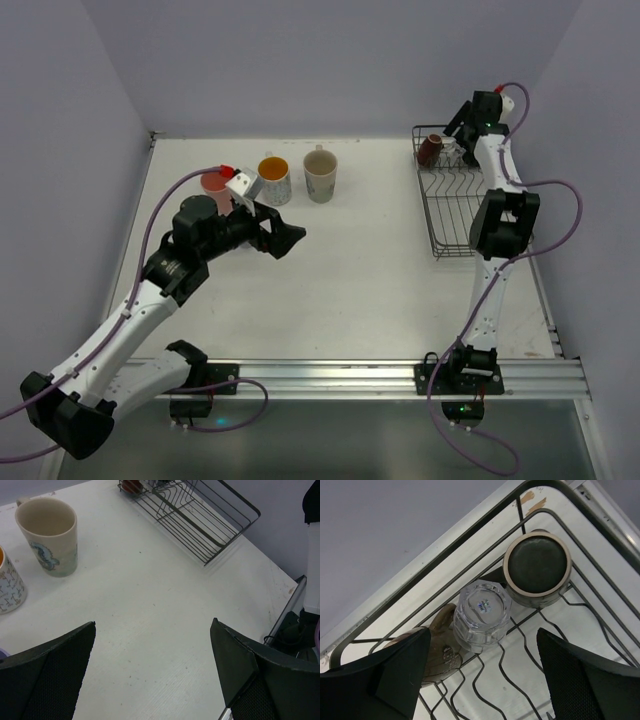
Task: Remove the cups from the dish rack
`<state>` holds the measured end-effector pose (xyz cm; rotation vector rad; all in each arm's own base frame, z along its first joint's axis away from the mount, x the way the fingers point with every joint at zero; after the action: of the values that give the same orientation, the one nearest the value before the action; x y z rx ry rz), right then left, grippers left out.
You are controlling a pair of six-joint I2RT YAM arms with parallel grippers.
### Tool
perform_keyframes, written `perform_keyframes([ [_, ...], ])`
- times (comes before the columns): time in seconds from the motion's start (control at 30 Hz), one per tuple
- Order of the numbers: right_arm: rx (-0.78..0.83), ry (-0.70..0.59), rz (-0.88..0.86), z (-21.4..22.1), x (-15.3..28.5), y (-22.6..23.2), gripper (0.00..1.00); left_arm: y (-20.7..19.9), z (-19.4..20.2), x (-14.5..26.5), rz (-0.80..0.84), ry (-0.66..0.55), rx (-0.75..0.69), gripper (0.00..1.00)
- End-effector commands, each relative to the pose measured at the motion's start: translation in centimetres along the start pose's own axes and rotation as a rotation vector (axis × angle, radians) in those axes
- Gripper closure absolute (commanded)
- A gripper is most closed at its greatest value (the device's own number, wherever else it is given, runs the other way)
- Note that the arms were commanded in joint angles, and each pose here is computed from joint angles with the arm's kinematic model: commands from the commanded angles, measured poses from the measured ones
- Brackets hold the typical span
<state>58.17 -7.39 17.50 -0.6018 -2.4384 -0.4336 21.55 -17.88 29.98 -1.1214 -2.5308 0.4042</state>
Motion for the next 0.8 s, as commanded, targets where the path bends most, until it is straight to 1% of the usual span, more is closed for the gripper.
perform_keyframes([
  [0.0,-0.036,0.004,-0.051,-0.7,-0.1,0.9,0.11,-0.2,-0.2,-0.4,0.026,-0.016,-0.019,0.0],
  [0.37,-0.044,0.011,-0.053,0.2,-2.3,0.6,0.16,0.0,0.0,-0.9,0.023,-0.003,-0.021,0.0],
  [0.53,-0.052,-0.007,-0.069,-0.4,-2.5,0.7,0.18,0.2,0.1,-1.1,0.017,0.004,-0.021,0.0],
  [0.77,-0.065,-0.009,-0.096,-0.6,-2.8,0.8,0.26,0.5,0.2,-1.2,0.004,0.005,-0.034,0.0],
])
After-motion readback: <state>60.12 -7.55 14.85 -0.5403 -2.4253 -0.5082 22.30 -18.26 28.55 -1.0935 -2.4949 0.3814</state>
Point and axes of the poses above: each gripper's point midway between its finger pads, its own x axis back along the fingers, its own y axis along the line the jaws close on, z = x × y, the point moved 6 cm from there along x, back along the fingers, and after that the axes turned 6 degrees about x, right-handed, at the moved point
